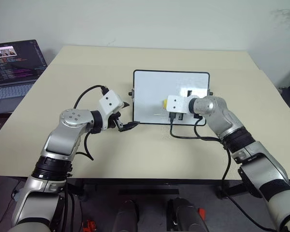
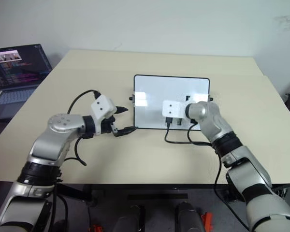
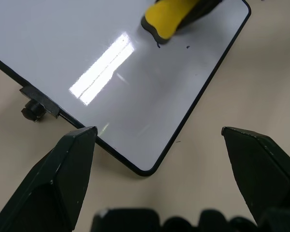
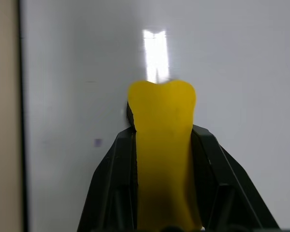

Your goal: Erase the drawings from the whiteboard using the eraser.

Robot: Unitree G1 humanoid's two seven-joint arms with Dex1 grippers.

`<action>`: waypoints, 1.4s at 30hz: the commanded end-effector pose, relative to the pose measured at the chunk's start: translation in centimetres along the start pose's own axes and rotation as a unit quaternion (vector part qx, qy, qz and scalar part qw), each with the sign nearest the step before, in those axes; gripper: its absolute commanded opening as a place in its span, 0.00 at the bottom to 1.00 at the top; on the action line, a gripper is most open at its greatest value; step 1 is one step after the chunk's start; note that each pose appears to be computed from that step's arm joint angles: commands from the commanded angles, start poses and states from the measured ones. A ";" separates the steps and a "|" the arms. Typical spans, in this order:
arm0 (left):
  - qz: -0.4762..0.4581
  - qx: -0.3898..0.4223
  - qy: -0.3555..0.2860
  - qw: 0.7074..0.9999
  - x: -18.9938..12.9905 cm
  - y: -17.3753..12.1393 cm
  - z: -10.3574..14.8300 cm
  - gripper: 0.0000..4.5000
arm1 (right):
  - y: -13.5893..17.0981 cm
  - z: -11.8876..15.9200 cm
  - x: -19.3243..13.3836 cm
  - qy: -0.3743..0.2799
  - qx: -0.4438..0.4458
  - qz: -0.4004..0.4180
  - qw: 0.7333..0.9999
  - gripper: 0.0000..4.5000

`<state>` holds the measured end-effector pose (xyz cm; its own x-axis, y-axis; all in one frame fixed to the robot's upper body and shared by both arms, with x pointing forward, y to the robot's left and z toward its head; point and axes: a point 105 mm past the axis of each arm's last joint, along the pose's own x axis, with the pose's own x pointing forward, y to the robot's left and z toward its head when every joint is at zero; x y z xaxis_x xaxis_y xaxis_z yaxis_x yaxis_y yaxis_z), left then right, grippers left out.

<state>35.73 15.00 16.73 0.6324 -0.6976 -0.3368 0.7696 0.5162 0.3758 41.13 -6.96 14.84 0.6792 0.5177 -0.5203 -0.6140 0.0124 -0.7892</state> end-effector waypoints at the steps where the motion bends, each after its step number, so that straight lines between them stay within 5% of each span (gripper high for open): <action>1: 0.012 0.016 -0.019 1.000 -0.5 0.6 1.4 1.00 | 2.9 -1.9 -0.4 0.037 -0.013 0.065 0.997 0.25; 20: 0.008 0.020 -0.024 0.999 -0.3 0.6 1.8 1.00 | -5.8 -2.2 -1.9 0.060 0.027 -0.123 0.990 0.25; 35: 0.006 0.019 -0.023 1.000 -0.2 0.5 1.6 1.00 | 1.7 -0.9 -0.9 0.030 0.014 0.044 0.999 0.25; 42: 0.006 0.019 -0.025 0.999 0.0 0.5 1.8 1.00 | -0.1 -1.5 -1.0 0.045 0.020 -0.001 0.999 0.25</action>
<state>35.86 14.67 17.02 0.6292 -0.7042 -0.3289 0.7714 0.5140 0.3753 40.03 -7.86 13.31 0.6469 0.4688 -0.6014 -0.6826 0.0047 -0.7307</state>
